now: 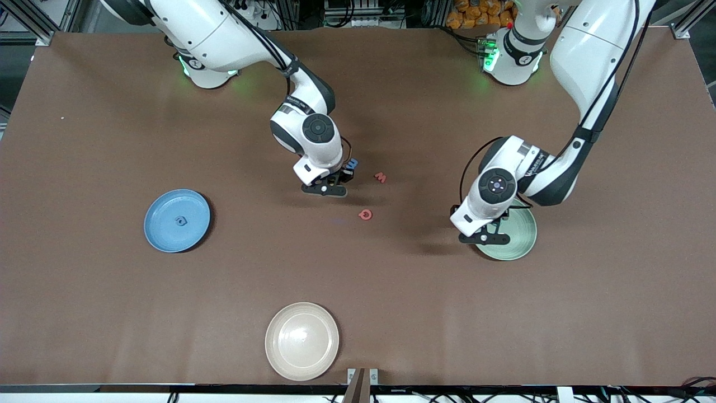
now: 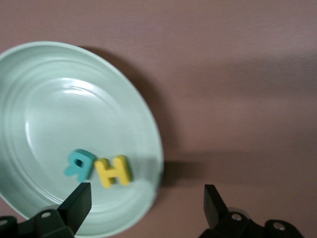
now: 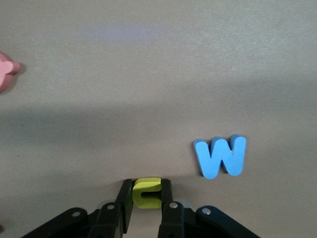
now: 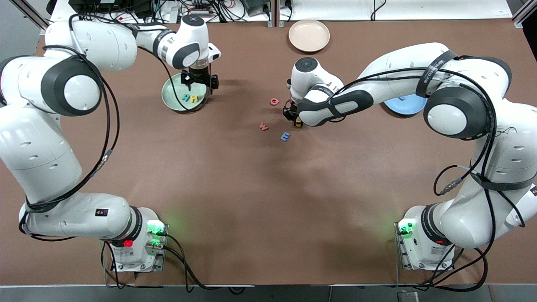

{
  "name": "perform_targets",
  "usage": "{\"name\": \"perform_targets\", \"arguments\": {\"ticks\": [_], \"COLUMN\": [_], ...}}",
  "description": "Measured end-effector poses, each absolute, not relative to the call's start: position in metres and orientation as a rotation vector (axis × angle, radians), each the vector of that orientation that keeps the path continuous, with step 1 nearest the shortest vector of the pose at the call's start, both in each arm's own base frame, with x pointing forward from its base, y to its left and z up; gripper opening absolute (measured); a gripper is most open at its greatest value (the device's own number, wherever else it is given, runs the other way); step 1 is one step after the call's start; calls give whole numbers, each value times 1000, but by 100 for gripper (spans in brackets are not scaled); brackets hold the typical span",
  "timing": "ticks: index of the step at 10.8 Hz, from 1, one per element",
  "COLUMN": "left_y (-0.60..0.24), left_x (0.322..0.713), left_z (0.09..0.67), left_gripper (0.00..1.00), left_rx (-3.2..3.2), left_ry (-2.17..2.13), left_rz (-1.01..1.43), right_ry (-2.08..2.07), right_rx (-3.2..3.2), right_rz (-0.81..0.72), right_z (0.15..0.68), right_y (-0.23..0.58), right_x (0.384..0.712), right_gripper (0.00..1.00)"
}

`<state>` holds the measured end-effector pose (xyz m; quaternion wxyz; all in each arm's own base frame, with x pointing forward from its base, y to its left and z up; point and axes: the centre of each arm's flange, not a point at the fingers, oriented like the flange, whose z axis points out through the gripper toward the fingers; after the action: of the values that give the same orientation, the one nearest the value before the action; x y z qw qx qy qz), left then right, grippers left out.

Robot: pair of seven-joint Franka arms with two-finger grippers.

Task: Sort upper and lower case letters into plates
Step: 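Place the c on the blue plate while the left gripper reaches the W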

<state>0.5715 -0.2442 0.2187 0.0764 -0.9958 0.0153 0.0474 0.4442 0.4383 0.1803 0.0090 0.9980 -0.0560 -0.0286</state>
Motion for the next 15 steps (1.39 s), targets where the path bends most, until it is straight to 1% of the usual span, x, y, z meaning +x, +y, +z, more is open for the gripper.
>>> {"name": "perform_targets", "arguments": {"ticks": [2, 4, 6, 8, 10, 12, 13, 15], "left_y": [-264, -287, -320, -371, -423, -457, -467, -469], "left_x": [564, 555, 540, 510, 469, 435, 424, 420], "left_z": [225, 232, 240, 244, 246, 245, 243, 233], "left_gripper": [100, 100, 100, 100, 100, 100, 100, 100], "left_rx": [-3001, -3020, -3039, -3041, -3031, -3014, -3006, -2988], "left_ry": [-36, -101, -139, -199, -303, -411, -441, -488], "left_rz": [124, 110, 94, 67, 45, 30, 30, 45], "right_ry": [-196, -223, -189, -139, -90, -12, 49, 217], "right_rx": [3093, 3067, 3013, 2980, 2964, 2961, 2970, 2977], "right_rz": [-84, -67, -100, -212, -287, -348, -379, -434], "right_z": [196, 227, 254, 283, 311, 320, 318, 313], "right_y": [431, 416, 385, 330, 262, 198, 166, 108], "right_x": [453, 467, 484, 510, 537, 557, 567, 578], "right_gripper": [27, 27, 27, 27, 27, 27, 27, 27]}}
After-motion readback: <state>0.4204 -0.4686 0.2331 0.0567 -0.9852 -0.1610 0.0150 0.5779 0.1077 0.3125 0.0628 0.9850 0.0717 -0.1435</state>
